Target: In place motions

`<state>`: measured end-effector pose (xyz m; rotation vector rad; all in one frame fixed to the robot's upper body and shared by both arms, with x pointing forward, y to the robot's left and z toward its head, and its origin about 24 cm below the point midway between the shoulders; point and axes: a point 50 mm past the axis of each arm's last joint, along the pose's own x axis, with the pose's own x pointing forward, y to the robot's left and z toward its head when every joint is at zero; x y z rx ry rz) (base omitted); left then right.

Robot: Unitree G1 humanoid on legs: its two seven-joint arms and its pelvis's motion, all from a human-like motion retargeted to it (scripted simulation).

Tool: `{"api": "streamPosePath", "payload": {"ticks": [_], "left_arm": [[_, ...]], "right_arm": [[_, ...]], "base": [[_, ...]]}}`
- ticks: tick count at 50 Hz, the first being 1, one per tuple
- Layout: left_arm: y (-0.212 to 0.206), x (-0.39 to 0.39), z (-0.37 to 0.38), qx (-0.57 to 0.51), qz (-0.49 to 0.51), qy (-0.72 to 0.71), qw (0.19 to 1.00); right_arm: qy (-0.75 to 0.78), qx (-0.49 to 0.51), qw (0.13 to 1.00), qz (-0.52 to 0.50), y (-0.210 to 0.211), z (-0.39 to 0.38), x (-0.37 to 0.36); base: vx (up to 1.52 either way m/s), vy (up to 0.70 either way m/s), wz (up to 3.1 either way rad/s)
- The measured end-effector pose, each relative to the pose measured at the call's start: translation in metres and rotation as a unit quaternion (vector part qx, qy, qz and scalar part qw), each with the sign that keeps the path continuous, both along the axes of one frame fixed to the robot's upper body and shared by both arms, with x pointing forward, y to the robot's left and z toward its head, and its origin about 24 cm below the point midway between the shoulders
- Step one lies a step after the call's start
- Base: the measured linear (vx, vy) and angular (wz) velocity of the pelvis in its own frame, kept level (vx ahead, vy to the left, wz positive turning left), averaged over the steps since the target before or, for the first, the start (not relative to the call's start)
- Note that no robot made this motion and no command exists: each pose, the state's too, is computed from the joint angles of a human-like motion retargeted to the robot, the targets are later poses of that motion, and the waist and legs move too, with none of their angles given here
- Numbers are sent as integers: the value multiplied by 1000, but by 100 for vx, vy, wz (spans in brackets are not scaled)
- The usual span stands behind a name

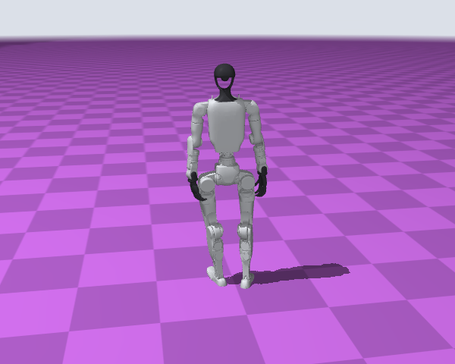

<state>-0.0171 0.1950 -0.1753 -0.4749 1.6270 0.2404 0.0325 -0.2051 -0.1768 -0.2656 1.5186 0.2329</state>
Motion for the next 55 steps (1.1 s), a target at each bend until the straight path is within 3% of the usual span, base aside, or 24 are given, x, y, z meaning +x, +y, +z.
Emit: {"api": "streamPosePath", "payload": {"ticks": [15, 55], "left_arm": [[-6, 16, -2, -5, -31, -30, 999], [-13, -9, -1, -21, -12, 13, 1000]], "right_arm": [[35, -18, 998, -44, -5, 0, -26], [32, 31, 999, 4, 13, -2, -7]], "base": [[-1, -6, -34], [0, -1, -3]]}}
